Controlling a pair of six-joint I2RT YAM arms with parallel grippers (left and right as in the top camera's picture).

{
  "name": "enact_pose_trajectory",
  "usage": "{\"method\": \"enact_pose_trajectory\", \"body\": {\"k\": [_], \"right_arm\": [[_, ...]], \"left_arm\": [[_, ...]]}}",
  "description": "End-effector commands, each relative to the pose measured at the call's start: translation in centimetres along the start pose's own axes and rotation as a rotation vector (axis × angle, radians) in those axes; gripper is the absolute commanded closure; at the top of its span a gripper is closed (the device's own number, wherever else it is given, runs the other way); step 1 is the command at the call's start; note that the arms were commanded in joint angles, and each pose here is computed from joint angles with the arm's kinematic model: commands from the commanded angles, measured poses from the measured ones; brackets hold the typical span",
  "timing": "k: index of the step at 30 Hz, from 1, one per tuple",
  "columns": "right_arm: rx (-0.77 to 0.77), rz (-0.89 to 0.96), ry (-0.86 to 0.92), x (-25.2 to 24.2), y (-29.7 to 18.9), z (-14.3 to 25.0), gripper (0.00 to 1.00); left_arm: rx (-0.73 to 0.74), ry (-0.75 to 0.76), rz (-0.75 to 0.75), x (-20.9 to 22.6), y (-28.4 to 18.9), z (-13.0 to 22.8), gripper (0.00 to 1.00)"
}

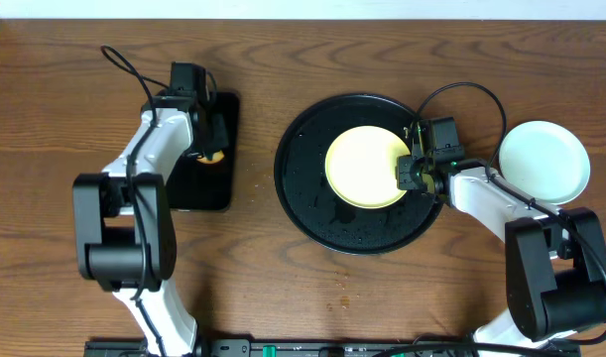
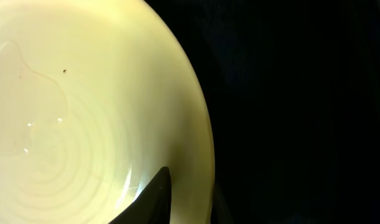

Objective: Clean dirty plates on tray and stack at the side
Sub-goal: 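Return the sponge to the black tray with the left gripper, then lift the yellow plate with the right gripper and carry it right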

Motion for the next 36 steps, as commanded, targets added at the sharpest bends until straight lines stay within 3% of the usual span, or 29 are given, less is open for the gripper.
{"method": "enact_pose_trajectory", "body": {"k": [1,2,3,6,9,13,21,27,36], "right_arm": [[0.043,-0.009,-0.006,0.1,0.6,1.1,0.73],[0.044,-0.009,-0.006,0.1,0.6,1.1,0.65],[0.044,-0.009,-0.006,0.1,0.6,1.1,0.61],[0.045,-0.009,-0.006,0.1,0.6,1.1,0.57],[0.045,-0.009,-0.006,0.1,0.6,1.1,0.64],[0.037,-0.009,-0.006,0.1,0.6,1.0,0.99],[-0.092,0.001,-0.074,1.2,-4.5,-3.9,0.99],[-0.201,0.204,-0.143,0.3,-10.6,-6.3,0.99],[-0.345,0.482,-0.333,2.9,-15.5,-6.2,0.99]], "left_arm": [[-0.001,-0.008,-0.031,0.8,0.5,-0.1,0.53],[-0.003,-0.011,-0.031,0.9,0.5,-0.1,0.39],[-0.004,-0.011,-0.031,0.9,0.5,-0.1,0.32],[-0.005,-0.012,-0.031,0.9,0.5,-0.1,0.19],[-0.005,-0.012,-0.031,0.9,0.5,-0.1,0.18],[-0.005,-0.012,-0.031,0.9,0.5,-0.1,0.18],[-0.005,-0.012,-0.031,0.9,0.5,-0.1,0.16],[-0.005,-0.012,-0.031,0.9,0.5,-0.1,0.16],[-0.005,-0.012,-0.031,0.9,0.5,-0.1,0.16]]}}
Point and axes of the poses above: each gripper's point midway between its finger pads, its own y axis out along the fingers, its own x axis along the line the jaws close on, z = x × y, the point moved 8 cm from there along -y, back along the fingers, and after that the axes turned 2 degrees about y, right-handed, at the moved point
